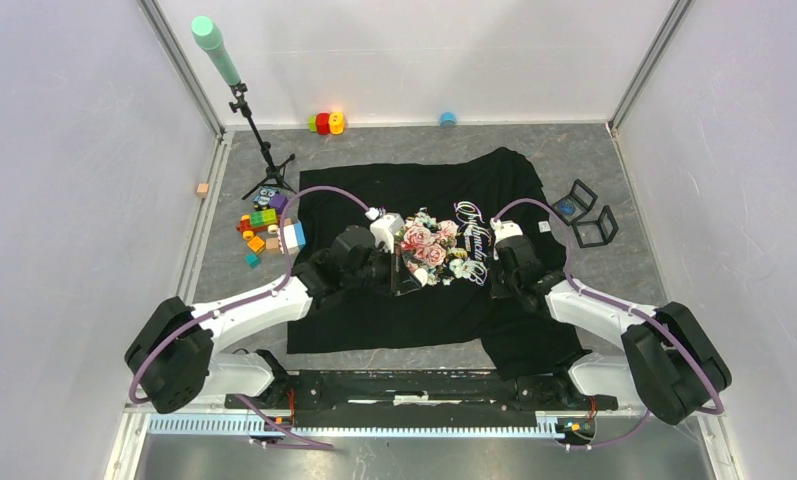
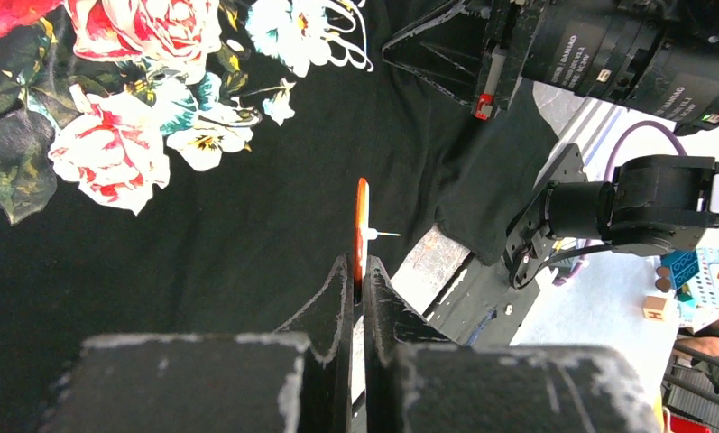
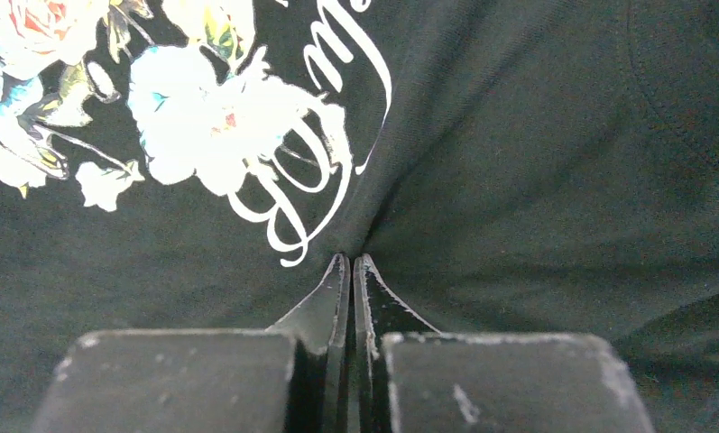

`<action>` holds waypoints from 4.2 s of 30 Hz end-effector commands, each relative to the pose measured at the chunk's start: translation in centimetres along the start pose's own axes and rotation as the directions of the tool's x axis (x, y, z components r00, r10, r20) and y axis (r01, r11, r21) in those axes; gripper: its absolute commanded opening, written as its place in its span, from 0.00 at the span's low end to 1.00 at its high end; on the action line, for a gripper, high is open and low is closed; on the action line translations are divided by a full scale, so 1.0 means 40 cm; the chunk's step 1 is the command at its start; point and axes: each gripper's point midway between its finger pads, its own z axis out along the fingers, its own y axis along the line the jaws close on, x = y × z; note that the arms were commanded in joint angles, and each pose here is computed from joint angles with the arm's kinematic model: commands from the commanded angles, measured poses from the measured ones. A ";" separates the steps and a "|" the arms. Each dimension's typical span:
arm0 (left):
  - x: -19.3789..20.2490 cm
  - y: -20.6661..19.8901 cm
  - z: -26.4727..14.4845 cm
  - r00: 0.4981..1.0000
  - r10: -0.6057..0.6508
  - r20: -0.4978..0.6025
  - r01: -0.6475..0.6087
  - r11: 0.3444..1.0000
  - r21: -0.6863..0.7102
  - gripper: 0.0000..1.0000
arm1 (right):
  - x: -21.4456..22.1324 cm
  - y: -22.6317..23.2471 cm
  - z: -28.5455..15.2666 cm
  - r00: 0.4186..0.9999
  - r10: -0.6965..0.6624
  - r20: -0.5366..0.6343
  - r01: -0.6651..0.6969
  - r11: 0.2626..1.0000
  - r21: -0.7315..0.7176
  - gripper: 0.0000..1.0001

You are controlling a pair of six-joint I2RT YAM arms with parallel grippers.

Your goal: Pin the brooch onto the clothing

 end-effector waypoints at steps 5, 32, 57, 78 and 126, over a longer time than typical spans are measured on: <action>-0.015 -0.023 0.039 1.000 0.028 0.002 -0.028 1.000 -0.010 0.02 | 0.028 -0.014 -0.019 1.000 0.007 -0.025 -0.007 1.000 0.021 0.03; 0.021 -0.059 0.085 0.998 0.041 -0.053 -0.041 0.999 -0.003 0.02 | -0.083 0.024 -0.041 0.995 -0.023 0.094 0.027 0.999 -0.042 0.30; 0.033 -0.062 0.101 0.997 0.041 -0.070 -0.041 0.999 -0.007 0.02 | -0.044 -0.004 -0.002 0.998 -0.013 0.059 0.012 1.000 0.019 0.23; 0.002 -0.051 0.225 0.995 0.084 -0.059 -0.089 0.992 -0.094 0.02 | -0.015 0.019 0.002 0.997 0.012 0.074 -0.008 0.999 -0.053 0.00; 0.051 -0.009 0.399 0.975 0.126 -0.183 -0.163 0.966 -0.201 0.02 | -0.054 0.133 -0.075 0.952 0.123 0.281 -0.006 0.923 -0.384 0.00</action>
